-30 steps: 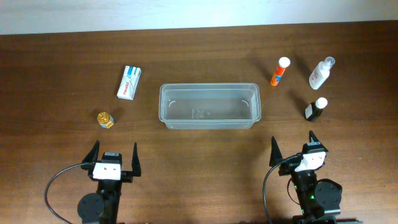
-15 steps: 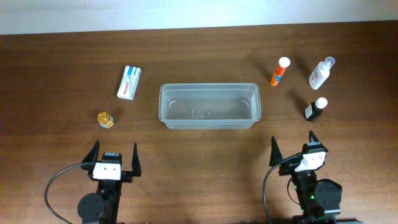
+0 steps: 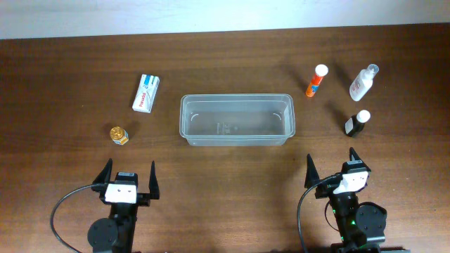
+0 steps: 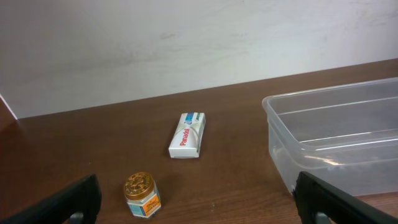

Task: Pack container

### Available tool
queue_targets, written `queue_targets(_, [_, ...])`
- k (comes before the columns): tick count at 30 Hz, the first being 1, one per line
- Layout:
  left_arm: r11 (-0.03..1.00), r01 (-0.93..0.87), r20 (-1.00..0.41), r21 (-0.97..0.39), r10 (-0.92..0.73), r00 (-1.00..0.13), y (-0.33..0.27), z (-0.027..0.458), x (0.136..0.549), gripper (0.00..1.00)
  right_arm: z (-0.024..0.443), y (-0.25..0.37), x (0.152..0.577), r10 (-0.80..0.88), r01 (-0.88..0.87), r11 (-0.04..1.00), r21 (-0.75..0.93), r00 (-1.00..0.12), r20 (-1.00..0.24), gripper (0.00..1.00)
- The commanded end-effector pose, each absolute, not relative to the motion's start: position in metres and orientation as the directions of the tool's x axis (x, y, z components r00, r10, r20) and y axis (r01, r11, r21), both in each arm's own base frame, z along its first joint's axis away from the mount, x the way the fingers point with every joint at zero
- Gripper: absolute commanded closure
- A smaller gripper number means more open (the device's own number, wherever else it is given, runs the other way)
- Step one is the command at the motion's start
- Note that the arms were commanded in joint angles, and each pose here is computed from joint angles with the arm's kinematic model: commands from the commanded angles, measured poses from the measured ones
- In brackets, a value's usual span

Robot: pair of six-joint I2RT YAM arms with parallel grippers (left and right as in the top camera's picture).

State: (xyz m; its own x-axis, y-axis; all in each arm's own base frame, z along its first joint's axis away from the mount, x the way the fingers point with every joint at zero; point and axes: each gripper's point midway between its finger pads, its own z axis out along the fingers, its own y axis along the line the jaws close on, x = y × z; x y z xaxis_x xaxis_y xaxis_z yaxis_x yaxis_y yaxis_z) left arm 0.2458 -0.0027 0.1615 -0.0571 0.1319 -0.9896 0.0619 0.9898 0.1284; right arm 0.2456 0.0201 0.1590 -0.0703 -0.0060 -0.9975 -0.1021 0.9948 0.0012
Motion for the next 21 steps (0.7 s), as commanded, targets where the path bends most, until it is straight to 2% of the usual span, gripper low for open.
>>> queue_targets(1, [0.988,0.051,-0.987,0.145,0.147,-0.057,0.0,0.16,0.246,0.01,0.157,0.016,0.246,-0.01,-0.079,0.997,-0.005,-0.07,-0.997,0.01])
queue_targets(15, [0.988,0.051,-0.987,0.145,0.147,-0.057,0.0,0.16,0.246,0.01,0.158,0.016,0.246,-0.009,-0.079,0.997,-0.004,-0.07,-0.998,0.01])
queue_targets(21, [0.988,0.051,-0.987,0.145,0.147,-0.057,0.0,0.16,0.246,0.01,0.161,0.034,0.243,0.061,-0.18,0.981,0.073,-0.07,-0.996,0.02])
